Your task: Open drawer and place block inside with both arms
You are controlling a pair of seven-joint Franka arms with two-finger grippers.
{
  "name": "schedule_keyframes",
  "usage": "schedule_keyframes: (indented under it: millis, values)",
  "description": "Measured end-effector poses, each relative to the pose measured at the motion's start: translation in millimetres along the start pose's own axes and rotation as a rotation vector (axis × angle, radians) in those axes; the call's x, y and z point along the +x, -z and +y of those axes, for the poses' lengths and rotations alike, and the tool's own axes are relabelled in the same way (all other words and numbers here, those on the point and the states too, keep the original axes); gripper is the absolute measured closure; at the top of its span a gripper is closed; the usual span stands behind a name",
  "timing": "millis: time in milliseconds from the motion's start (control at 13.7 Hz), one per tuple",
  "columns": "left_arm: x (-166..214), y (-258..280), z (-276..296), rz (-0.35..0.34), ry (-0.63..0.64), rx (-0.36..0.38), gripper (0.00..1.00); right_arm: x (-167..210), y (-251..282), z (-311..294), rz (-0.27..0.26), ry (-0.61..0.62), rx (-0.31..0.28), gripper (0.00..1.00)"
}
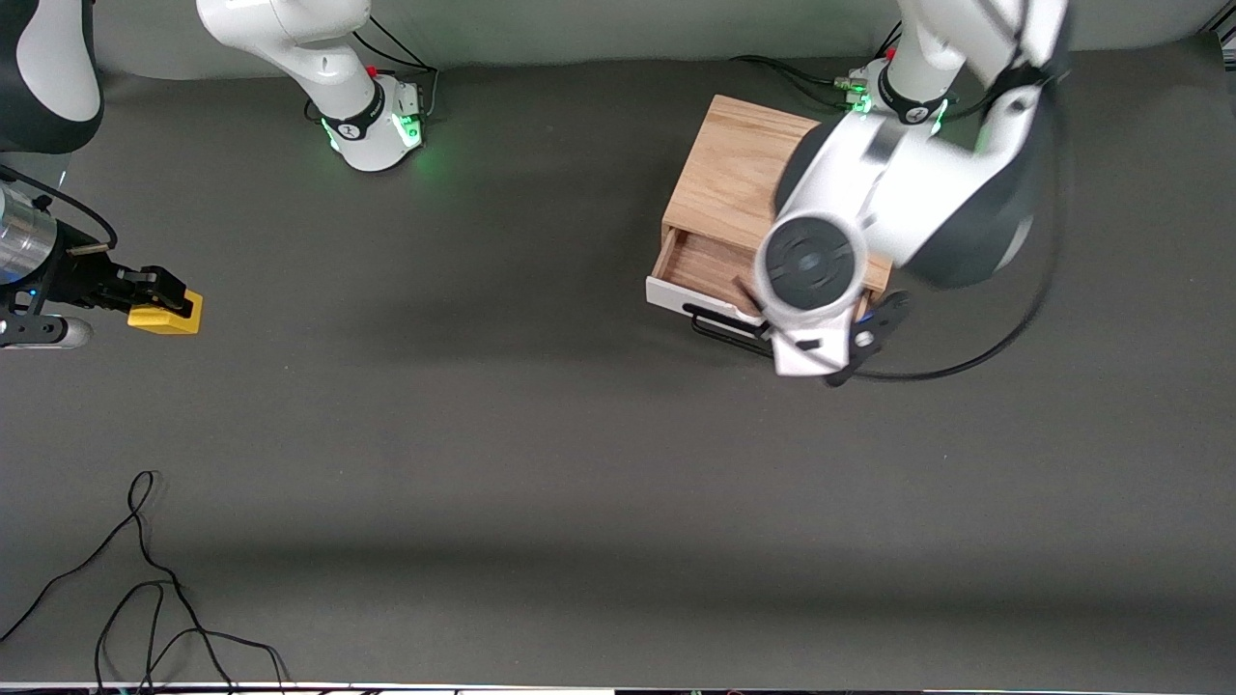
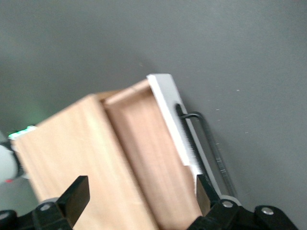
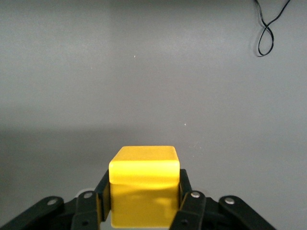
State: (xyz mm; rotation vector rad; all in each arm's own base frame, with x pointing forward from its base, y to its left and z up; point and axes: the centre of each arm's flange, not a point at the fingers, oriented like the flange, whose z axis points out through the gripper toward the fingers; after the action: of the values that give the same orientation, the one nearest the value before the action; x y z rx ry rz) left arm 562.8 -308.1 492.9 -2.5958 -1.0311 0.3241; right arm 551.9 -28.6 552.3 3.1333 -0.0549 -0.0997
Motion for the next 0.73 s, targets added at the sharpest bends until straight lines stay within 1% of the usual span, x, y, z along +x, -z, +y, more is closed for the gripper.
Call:
schedule_keyframes:
  millis: [146,437,582,728]
  values:
    - [23.0,24.6,-39.8,-0.014,-0.087,-0.011,0.00,-0.6,-1.1,-2.4,-0.006,-0.007,0.000,0.45]
    - [71.0,62.9,-105.6,0.008,-0.293,-0.097,0.01,-3.8,-0.5,-31.1,-0.009,-0.030,-0.003,0.45]
    - [102.6,71.2,-128.8,0.037,-0.404,-0.145,0.01,-6.5,0.7,-51.8,-0.008,-0.040,-0.005,0.45]
    - [133.8,77.5,-143.2,0.096,-0.525,-0.205,0.01,-10.3,2.5,-75.8,-0.006,-0.055,-0.007,0.45]
